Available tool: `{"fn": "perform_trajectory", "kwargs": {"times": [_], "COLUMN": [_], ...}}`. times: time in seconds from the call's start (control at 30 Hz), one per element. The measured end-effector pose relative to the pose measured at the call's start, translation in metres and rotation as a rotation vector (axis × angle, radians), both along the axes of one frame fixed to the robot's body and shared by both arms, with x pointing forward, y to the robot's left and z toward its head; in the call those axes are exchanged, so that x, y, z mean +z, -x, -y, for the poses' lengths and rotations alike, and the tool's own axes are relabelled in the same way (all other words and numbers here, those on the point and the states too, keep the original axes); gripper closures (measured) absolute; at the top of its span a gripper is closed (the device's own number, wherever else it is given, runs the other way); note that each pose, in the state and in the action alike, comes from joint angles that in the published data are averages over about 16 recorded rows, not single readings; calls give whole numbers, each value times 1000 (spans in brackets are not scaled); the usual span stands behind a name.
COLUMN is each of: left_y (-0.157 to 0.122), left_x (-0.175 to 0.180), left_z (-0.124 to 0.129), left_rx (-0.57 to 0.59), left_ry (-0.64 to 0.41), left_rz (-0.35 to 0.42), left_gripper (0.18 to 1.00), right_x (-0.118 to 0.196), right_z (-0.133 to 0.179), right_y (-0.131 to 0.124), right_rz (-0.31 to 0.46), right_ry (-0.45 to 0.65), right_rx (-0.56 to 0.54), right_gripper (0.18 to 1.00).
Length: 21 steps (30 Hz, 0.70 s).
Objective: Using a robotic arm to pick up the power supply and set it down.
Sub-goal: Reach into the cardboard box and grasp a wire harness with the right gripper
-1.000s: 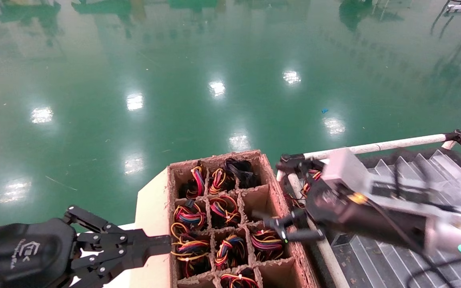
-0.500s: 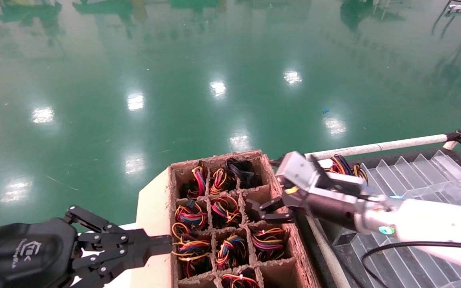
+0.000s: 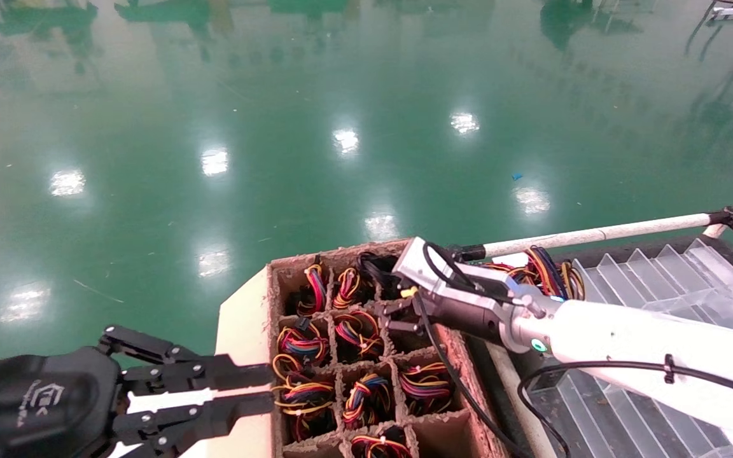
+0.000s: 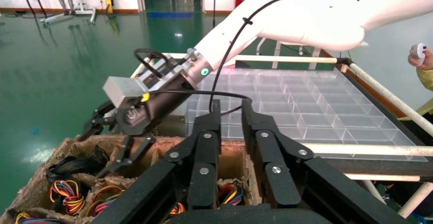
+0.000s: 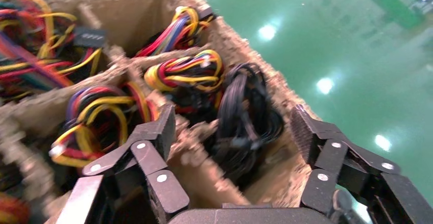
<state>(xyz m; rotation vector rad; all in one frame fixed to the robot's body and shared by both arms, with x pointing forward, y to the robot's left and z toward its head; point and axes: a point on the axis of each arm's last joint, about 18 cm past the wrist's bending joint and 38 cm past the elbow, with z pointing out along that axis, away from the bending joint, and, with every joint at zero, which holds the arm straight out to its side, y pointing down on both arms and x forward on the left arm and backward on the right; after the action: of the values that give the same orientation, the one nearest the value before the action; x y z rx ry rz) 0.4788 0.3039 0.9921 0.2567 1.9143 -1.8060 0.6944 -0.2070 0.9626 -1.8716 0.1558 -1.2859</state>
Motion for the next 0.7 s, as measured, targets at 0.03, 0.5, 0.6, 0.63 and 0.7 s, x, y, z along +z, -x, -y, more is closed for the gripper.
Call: {"fn": "perform_trajectory", "kwargs": {"times": [0.03,0.5,0.6,0.63,0.7], "left_y": [0,0,0,0,0], "left_x": [0,0,0,0,0], "left_z": [0,0,0,0,0], "left_rx": [0,0,0,0,0], "left_ry": [0,0,0,0,0], "left_rz": [0,0,0,0,0], "left_gripper": [931,701,638,612,560], "right_x": [0,-4,-6,-6,-7], "right_z": [-3,-19,-18,-18,-17], "right_y": [-2,-26,-28,-28,-29], "right_rz": [3,13,10,9,8], "right_ry": [1,15,18,18,19], "right_rx": [-2,-36,-42,-45,-49], "right_gripper": [299,593,657,682,732]}}
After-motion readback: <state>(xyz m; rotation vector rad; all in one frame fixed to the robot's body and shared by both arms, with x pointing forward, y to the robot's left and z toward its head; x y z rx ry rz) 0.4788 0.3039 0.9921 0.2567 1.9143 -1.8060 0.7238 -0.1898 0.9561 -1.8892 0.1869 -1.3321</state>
